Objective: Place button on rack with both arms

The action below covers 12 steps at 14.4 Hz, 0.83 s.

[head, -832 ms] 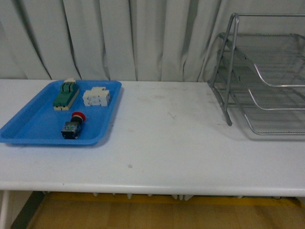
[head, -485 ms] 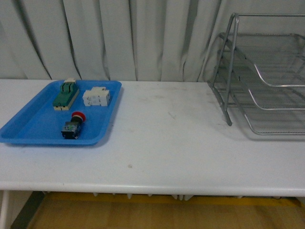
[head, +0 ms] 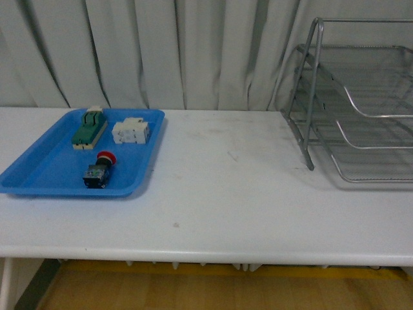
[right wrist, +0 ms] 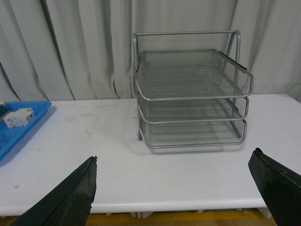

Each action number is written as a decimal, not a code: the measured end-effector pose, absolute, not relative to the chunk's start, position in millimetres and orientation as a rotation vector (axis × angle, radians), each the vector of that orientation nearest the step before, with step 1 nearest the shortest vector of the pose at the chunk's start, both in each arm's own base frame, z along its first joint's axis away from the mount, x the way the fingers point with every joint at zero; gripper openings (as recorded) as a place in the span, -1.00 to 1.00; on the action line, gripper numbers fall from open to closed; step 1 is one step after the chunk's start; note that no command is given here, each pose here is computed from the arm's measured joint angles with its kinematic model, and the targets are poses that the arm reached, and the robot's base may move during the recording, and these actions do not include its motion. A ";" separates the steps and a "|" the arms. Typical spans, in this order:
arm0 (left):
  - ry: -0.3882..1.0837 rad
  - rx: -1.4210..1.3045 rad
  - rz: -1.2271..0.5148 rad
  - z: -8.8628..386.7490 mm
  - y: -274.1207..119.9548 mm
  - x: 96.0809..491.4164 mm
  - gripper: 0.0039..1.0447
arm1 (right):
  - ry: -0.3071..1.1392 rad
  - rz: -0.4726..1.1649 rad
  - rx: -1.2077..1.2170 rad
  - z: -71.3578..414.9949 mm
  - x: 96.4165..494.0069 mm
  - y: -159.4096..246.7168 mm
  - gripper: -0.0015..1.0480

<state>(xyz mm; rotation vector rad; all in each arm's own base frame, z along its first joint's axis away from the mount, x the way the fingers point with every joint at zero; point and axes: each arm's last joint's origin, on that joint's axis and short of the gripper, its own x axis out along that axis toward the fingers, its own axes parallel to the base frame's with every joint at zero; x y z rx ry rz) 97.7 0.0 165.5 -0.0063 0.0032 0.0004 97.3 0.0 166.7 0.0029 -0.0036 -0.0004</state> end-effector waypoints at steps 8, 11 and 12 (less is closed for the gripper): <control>0.003 -0.006 0.000 165.5 0.0 97.7 0.88 | -0.004 0.000 0.003 166.7 97.3 0.0 0.87; 0.003 -0.006 0.000 165.5 0.0 97.7 0.88 | -0.004 0.000 0.003 166.7 97.3 0.0 0.87; 0.003 -0.006 0.000 165.5 0.0 97.7 0.88 | -0.004 0.000 0.003 166.7 97.3 0.0 0.87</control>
